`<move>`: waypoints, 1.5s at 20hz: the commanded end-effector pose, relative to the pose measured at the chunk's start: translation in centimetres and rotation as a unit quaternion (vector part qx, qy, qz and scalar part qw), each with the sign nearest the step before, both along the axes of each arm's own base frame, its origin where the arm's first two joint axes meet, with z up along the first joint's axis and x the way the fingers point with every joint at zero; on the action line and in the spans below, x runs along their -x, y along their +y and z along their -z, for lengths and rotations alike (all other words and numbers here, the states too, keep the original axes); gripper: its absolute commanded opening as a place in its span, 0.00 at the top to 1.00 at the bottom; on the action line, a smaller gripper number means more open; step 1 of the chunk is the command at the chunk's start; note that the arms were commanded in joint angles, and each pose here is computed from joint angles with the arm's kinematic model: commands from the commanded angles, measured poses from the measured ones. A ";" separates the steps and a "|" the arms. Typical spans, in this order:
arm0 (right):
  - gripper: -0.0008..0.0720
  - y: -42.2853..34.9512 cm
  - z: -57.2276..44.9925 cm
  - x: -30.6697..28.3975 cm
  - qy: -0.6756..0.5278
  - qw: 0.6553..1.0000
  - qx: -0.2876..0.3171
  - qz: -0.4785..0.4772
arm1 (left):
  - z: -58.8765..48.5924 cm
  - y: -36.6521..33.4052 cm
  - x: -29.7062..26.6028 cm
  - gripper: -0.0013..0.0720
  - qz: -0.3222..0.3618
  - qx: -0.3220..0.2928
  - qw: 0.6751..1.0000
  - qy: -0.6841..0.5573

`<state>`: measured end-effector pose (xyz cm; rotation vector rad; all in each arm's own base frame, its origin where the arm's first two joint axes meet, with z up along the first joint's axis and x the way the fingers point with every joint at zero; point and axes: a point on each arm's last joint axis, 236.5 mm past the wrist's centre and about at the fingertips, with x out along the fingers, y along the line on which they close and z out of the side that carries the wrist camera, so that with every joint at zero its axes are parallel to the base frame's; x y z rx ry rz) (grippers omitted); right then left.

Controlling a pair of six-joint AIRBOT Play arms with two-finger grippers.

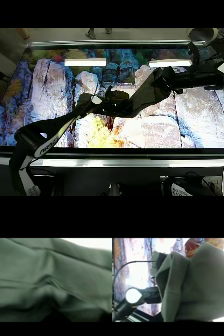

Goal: Fold the shirts.

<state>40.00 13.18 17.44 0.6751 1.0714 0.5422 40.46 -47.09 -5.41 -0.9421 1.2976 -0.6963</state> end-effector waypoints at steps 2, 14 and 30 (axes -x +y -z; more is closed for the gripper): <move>0.97 0.4 -1.1 1.1 0.010 1.000 -0.009 0.006 | -1.9 -1.3 -1.0 0.95 0.002 0.062 0.998 -0.025; 0.96 21.7 13.0 -6.5 0.110 0.981 -0.160 -0.001 | -31.7 30.1 -5.3 0.95 -0.096 -0.164 0.901 -0.389; 0.11 0.0 25.2 -0.4 0.268 0.948 0.166 -0.045 | -30.7 36.1 -1.3 0.95 -0.094 -0.261 0.887 -0.368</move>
